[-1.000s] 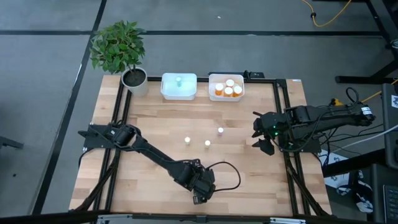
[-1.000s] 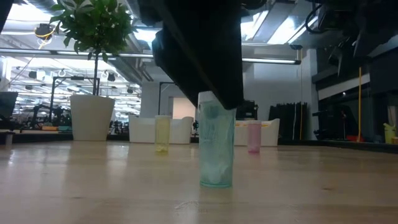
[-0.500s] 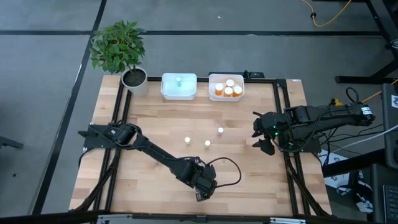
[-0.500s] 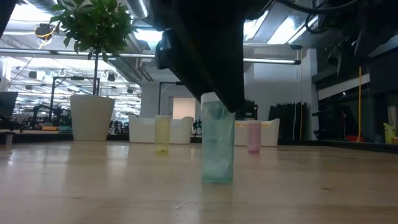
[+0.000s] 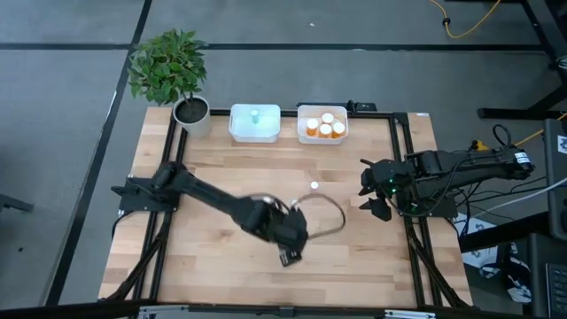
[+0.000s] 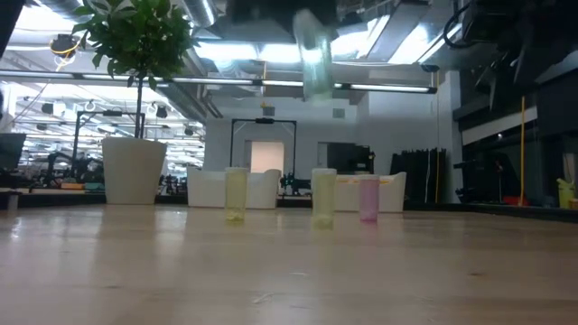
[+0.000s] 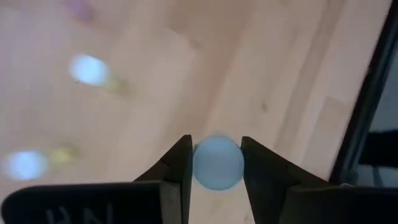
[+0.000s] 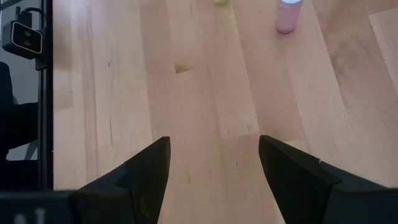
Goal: Pick and place medicine bottles into bin by pill shape (circle, oval)
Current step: Put the blue tablet bottle into the left white bin
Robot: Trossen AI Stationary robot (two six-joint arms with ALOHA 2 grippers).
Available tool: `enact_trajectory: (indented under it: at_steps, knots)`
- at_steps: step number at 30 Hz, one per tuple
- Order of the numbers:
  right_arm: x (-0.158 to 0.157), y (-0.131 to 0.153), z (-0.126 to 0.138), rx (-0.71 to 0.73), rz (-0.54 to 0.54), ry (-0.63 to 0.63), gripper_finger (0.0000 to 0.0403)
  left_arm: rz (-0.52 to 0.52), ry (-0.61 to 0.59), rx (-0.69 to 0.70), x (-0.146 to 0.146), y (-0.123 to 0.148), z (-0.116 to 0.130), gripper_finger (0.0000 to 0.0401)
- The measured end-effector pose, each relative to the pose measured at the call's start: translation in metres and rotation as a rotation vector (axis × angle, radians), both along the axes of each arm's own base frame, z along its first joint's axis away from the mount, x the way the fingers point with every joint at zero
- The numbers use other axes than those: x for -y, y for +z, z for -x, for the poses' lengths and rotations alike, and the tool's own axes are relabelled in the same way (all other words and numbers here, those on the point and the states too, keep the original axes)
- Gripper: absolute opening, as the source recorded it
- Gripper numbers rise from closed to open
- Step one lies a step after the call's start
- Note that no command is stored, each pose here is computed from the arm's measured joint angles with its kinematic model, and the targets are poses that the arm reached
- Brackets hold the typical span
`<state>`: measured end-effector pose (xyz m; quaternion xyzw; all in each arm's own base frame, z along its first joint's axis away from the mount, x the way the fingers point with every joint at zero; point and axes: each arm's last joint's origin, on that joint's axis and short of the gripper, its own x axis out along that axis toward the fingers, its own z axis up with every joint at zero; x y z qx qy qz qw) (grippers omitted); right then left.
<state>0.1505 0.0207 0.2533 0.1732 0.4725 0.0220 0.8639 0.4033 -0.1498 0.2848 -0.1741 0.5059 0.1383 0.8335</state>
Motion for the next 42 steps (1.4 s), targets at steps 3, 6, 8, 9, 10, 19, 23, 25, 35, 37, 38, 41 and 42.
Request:
enact_trajectory:
  at_steps: [3,6,8,9,10,19,23,25,35,37,38,41,42]
  knots:
    - [0.0,0.0,0.0,0.004,-0.007,-0.009,0.0247,-0.031,0.05,0.017,-0.03,0.032,0.015,0.0097]
    - [0.0,0.001,-0.001,0.008,-0.018,-0.025,0.0247,-0.093,0.142,0.007,-0.068,0.057,0.031,0.0097]
    - [0.0,0.002,-0.002,0.019,-0.022,-0.029,0.0247,-0.119,0.223,-0.009,-0.097,0.066,0.038,0.0097]
    - [0.0,0.002,-0.003,0.025,-0.025,-0.031,0.0247,-0.124,0.26,-0.021,-0.112,0.068,0.039,0.0097]
    - [0.0,0.002,-0.003,0.033,-0.026,-0.032,0.0247,-0.128,0.294,-0.033,-0.127,0.068,0.04,0.0097]
    - [-0.001,0.009,-0.011,0.132,-0.052,-0.048,0.0247,-0.217,0.427,-0.121,-0.266,0.064,0.053,0.0098]
    - [0.0,0.01,-0.012,0.149,-0.06,-0.108,0.0247,-0.207,0.481,-0.067,-0.319,0.065,0.067,0.0098]
    - [0.001,0.01,-0.013,0.147,-0.052,-0.148,0.0247,-0.193,0.496,-0.028,-0.338,0.061,0.07,0.0098]
    - [0.003,0.01,-0.013,0.149,-0.038,-0.276,0.0247,-0.134,0.495,-0.096,-0.357,-0.01,0.075,0.0098]
    - [0.003,0.01,-0.013,0.148,-0.04,-0.279,0.0247,-0.136,0.501,-0.097,-0.359,-0.026,0.076,0.0098]
    - [0.004,0.01,-0.013,0.147,-0.045,-0.285,0.0247,-0.14,0.506,-0.087,-0.36,-0.032,0.076,0.0098]
    - [0.004,0.01,-0.013,0.145,-0.054,-0.305,0.0247,-0.182,0.535,-0.068,-0.365,-0.044,0.078,0.0098]
    - [0.004,0.01,-0.013,0.143,-0.062,-0.314,0.0247,-0.19,0.544,-0.073,-0.367,-0.047,0.079,0.0098]
